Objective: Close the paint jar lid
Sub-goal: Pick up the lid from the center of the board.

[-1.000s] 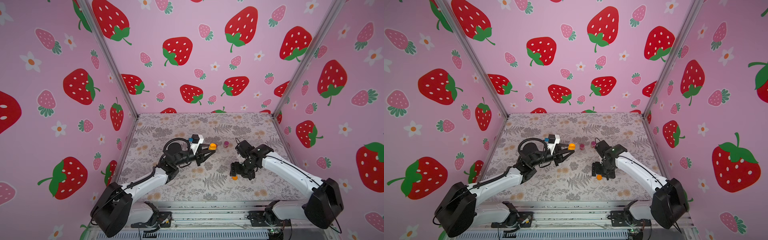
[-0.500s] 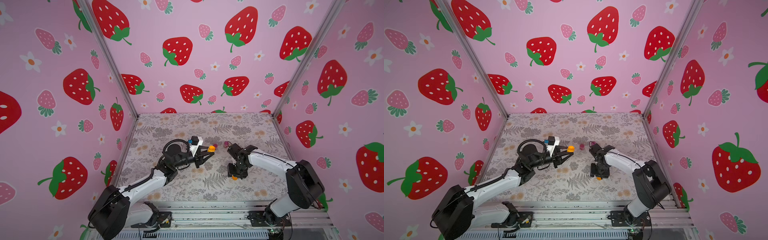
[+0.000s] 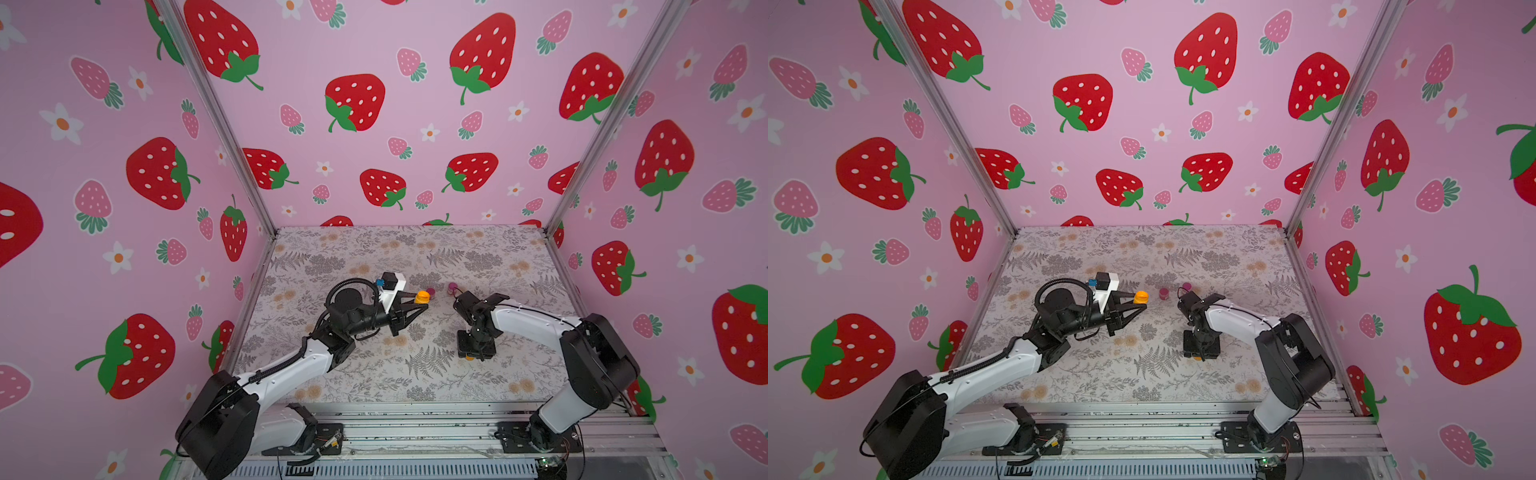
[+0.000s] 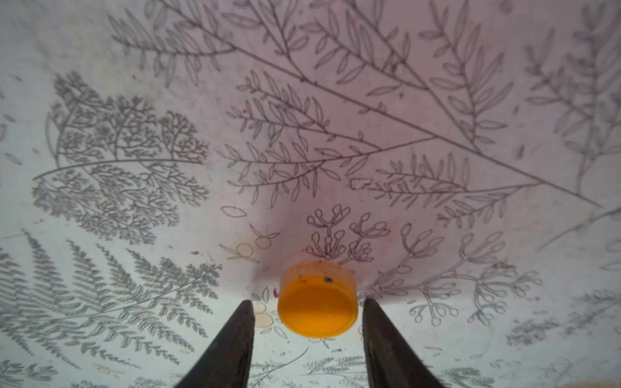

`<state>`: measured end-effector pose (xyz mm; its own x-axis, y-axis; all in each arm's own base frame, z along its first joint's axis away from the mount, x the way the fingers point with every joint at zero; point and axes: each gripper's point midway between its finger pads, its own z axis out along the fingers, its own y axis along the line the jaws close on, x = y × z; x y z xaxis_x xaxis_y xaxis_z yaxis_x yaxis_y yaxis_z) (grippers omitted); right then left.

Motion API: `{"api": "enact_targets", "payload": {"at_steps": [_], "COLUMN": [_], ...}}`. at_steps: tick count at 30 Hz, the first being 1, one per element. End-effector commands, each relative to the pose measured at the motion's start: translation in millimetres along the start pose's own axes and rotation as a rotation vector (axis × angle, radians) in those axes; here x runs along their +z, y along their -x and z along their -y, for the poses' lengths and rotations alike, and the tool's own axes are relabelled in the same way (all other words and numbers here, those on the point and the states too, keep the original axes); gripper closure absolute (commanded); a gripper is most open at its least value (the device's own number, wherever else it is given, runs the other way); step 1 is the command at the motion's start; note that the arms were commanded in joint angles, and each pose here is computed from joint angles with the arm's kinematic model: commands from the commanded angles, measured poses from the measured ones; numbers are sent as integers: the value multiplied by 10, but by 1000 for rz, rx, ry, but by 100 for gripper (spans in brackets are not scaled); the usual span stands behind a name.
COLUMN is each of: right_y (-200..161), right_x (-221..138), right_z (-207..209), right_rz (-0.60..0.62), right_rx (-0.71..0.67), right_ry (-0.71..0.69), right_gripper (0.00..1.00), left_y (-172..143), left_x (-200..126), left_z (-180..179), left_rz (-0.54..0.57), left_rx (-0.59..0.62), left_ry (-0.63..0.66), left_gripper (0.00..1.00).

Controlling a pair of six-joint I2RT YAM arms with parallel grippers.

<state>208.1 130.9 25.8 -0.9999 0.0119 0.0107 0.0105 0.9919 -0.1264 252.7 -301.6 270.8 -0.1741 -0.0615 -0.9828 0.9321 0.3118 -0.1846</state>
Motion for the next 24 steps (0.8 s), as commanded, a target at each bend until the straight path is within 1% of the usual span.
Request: {"api": "enact_targets", "payload": {"at_steps": [1, 11, 17, 21, 24], "right_y": [11, 4, 12, 43, 100], "right_x": [43, 78, 8, -169, -451], "right_z": [29, 53, 55, 38, -35], "right_rz": [0, -10, 0, 32, 78], "right_rx": [8, 8, 5, 0, -10], "right_ry": [-19, -30, -24, 9, 87], "right_gripper": [51, 63, 68, 71, 71], "left_y": [80, 75, 78, 78, 76], "left_x": [-24, -31, -33, -36, -41], "left_z": [39, 31, 32, 36, 49], "left_rz": [18, 14, 12, 6, 1], "left_rx": [22, 23, 23, 24, 27], "left_ry": [-5, 1, 3, 4, 3], "left_gripper": [80, 80, 80, 80, 80]}}
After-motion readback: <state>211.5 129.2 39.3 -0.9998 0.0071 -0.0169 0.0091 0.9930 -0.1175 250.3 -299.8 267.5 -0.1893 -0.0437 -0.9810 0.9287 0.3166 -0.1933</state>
